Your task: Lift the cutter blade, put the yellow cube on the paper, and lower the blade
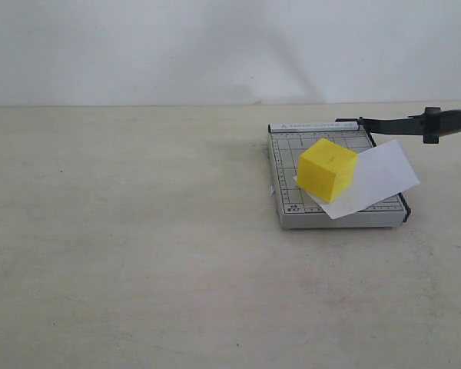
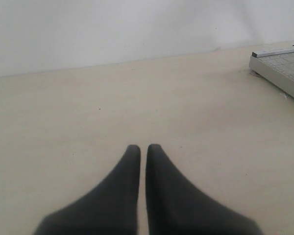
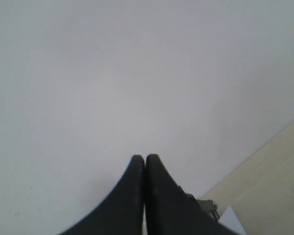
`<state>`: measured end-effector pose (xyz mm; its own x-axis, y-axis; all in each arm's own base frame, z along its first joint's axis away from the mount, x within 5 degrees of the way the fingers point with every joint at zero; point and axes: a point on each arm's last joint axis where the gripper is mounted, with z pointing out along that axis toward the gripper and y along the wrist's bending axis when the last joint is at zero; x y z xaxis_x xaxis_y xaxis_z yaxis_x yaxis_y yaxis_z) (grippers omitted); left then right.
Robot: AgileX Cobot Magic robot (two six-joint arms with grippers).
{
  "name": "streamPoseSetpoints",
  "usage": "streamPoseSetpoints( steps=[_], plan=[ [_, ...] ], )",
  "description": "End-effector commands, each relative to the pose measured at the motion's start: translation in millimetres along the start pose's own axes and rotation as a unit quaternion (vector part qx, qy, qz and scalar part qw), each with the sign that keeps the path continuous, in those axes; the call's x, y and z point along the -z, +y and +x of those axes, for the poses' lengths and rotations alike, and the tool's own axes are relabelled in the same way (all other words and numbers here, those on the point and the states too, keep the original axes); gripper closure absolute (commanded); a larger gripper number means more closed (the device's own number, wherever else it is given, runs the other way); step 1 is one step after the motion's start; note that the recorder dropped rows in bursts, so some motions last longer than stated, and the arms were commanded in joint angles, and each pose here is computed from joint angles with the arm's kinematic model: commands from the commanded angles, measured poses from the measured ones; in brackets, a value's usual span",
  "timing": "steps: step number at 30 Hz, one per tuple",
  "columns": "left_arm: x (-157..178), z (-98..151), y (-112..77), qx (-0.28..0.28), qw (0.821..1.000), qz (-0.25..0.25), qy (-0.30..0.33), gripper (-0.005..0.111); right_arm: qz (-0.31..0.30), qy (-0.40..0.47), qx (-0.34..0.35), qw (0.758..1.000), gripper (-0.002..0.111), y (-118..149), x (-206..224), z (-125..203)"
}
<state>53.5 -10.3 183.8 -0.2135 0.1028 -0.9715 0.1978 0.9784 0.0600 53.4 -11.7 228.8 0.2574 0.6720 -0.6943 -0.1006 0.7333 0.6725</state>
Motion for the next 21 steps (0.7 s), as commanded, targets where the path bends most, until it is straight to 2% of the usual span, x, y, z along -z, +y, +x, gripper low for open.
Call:
streamPoseSetpoints(
  steps=[1, 6, 10, 15, 18, 20, 21],
  plan=[
    [1, -1, -0.1, 0.006, 1.000, 0.000, -0.003, 0.102, -0.036, 0.064, 0.073, 0.995, 0.108, 17, 0, -1],
    [1, -1, -0.1, 0.006, 1.000, 0.000, -0.003, 0.102, -0.049, 0.164, 0.111, 0.979, 0.108, 40, -4, -7],
    [1, -1, -0.1, 0.006, 1.000, 0.000, -0.003, 0.102, -0.039, 0.234, 0.206, 0.949, 0.108, 58, -21, -18],
    [1, -1, -0.1, 0.006, 1.000, 0.000, -0.003, 0.102, -0.024, 0.267, 0.288, 0.920, 0.108, 85, -55, -44],
    [1, -1, -0.1, 0.006, 1.000, 0.000, -0.003, 0.102, -0.009, 0.288, 0.343, 0.894, 0.108, 103, -82, -63],
    [1, -1, -0.1, 0.006, 1.000, 0.000, -0.003, 0.102, 0.002, 0.299, 0.374, 0.878, 0.100, 117, -100, -78],
    [1, -1, -0.1, 0.006, 1.000, 0.000, -0.003, 0.102, 0.013, 0.317, 0.389, 0.865, 0.092, 121, -112, -81]
  ],
)
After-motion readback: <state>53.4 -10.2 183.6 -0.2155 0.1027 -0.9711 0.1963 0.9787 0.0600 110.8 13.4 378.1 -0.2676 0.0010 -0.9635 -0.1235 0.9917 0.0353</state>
